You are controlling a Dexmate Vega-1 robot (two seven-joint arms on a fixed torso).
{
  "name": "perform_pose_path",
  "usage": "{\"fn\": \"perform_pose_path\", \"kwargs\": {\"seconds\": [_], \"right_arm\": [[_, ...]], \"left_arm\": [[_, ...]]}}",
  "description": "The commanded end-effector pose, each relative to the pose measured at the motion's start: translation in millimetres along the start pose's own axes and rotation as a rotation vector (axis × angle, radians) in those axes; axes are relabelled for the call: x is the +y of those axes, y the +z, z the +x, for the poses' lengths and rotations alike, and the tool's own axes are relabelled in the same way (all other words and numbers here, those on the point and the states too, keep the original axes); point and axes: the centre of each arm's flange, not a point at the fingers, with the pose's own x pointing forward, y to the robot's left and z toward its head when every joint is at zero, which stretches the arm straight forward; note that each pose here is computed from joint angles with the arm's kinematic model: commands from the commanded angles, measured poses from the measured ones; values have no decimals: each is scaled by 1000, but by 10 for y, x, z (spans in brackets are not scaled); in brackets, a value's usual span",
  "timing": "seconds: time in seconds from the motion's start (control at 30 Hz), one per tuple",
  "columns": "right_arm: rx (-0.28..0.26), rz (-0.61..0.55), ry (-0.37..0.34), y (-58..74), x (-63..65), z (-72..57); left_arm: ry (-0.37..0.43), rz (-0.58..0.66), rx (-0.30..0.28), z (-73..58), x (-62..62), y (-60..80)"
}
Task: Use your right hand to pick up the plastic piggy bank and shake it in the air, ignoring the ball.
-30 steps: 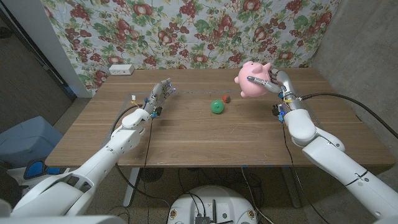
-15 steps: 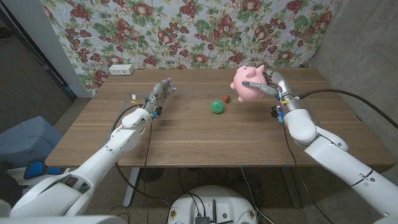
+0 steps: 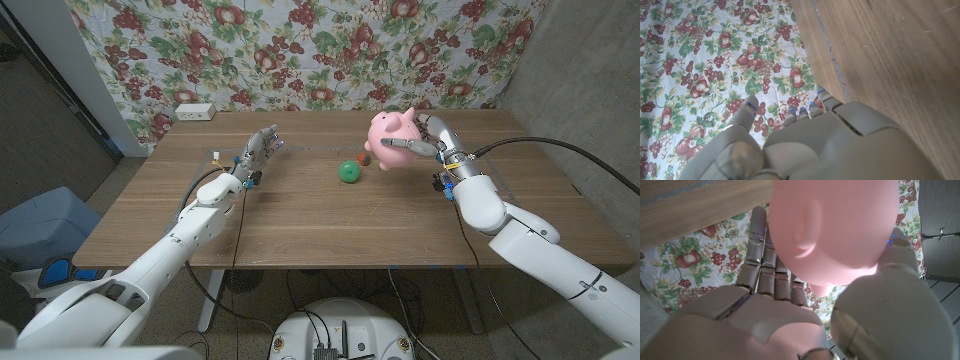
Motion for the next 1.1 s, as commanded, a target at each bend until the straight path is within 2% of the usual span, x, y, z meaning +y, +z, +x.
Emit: {"fn": "perform_pose_path", "kwargs": {"seconds": [0.03,0.57,1.1], "right_arm": [[-21,-97,58,99,95,-10],[-49,-173,155,181,236,-15],[-52,-204,238,176,439,-47]], "left_arm": [[-6,0,5,18,-2,-7],[-11,4,3,18,-5,11],[-6,4,3,-44,-20,14]]}}
